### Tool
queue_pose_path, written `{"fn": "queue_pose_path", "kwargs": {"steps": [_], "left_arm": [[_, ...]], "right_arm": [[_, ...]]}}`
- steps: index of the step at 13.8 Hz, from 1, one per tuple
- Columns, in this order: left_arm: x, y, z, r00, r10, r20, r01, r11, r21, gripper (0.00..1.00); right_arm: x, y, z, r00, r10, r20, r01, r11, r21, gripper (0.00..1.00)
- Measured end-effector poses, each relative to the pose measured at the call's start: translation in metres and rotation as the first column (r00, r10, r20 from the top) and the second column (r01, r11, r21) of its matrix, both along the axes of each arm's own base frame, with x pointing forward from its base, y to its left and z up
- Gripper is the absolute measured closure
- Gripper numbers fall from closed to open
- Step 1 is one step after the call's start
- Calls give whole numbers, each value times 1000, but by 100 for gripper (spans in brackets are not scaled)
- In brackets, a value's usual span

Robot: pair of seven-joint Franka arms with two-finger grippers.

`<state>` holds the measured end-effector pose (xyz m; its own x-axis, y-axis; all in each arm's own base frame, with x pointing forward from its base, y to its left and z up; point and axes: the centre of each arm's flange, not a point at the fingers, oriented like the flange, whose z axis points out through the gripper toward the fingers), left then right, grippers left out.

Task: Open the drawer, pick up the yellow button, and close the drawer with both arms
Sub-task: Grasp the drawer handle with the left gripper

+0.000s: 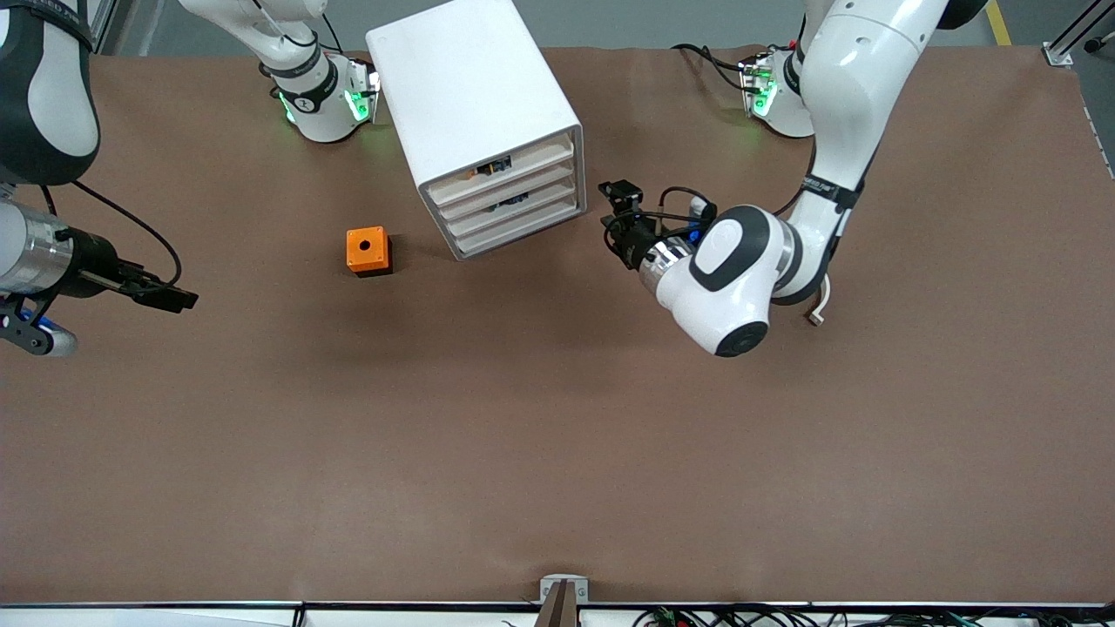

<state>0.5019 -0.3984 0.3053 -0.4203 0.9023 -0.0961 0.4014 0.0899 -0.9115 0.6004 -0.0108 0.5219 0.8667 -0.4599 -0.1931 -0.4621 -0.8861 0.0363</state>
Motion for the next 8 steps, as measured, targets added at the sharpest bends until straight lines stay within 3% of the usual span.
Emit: {"fn": "queue_pose_path", "kwargs": {"steps": [4,8], "left_arm": [[-14,-46,-15,997,32,-72,-30,999,20,41],[-36,-80,-18,996,10,-89,-8,1000,26,46]], "right_arm": [[0,1,0,1000,-22,-2,22,1000,-4,0],[0,17,0,999,-49,-4,49,999,-13,0]]}}
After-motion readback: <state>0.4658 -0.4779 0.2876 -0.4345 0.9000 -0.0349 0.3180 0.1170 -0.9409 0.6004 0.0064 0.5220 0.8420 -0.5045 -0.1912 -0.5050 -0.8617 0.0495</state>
